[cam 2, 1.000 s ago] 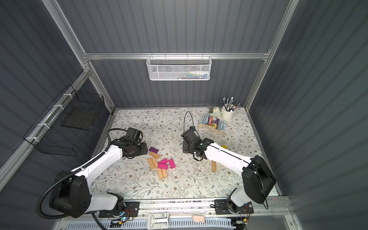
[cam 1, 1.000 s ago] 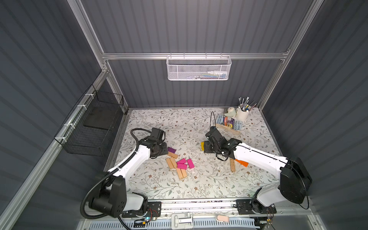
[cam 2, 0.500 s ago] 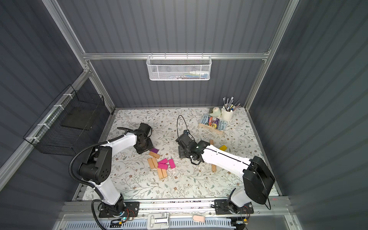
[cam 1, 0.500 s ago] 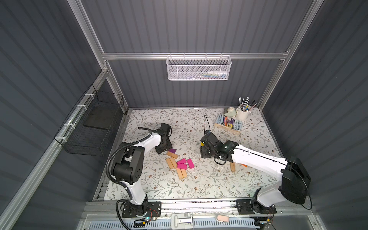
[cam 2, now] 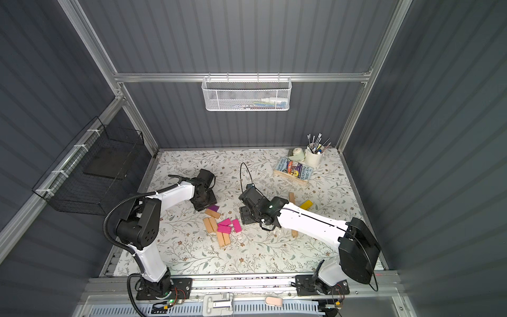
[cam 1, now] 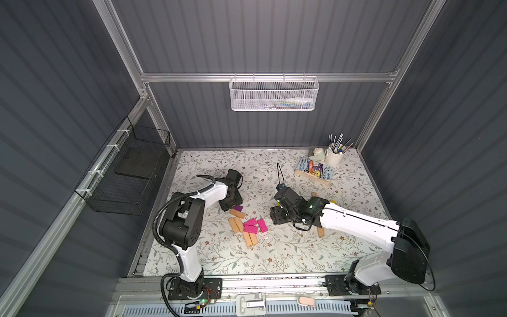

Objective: Assemble the letter k with building blocks
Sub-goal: Pick up the building block from the center of the board.

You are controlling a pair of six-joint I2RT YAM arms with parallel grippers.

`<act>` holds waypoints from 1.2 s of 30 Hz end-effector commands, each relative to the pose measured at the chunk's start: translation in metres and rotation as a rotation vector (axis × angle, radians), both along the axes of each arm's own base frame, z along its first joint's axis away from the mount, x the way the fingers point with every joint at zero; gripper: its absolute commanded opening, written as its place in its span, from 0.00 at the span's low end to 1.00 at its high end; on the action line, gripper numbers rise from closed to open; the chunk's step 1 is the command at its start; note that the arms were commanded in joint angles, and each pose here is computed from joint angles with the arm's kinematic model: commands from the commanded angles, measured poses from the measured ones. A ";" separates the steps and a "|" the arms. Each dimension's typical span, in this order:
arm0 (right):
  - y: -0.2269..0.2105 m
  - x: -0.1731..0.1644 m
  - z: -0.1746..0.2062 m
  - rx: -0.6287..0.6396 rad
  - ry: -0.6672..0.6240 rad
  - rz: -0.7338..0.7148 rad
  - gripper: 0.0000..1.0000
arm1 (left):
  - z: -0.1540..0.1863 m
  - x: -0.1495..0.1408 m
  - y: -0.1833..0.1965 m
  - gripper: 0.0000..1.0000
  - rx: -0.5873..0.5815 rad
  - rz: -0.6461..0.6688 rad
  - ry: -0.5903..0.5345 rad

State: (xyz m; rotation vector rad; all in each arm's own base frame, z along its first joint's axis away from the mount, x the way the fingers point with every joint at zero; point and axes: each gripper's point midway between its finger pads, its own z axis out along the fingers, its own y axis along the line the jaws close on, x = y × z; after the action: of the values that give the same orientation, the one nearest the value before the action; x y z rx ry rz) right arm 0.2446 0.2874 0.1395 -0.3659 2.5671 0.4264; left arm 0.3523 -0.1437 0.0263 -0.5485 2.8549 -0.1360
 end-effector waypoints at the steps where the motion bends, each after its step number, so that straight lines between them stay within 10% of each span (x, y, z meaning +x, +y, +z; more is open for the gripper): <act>1: 0.000 -0.011 0.005 0.030 0.023 0.011 0.70 | -0.001 -0.003 -0.006 0.51 -0.008 0.007 0.030; 20: -0.010 -0.012 0.008 0.030 -0.003 -0.024 0.71 | -0.007 0.026 -0.040 0.44 -0.084 -0.091 -0.002; 36: -0.012 -0.015 0.025 0.117 -0.049 -0.029 0.81 | 0.009 -0.013 -0.031 0.55 0.119 -0.143 0.001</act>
State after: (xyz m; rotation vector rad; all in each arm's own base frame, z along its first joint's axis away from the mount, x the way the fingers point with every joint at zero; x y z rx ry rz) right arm 0.2306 0.2759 0.1618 -0.2995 2.5001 0.5345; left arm 0.3415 -0.1823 0.0404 -0.3541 2.8502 -0.0837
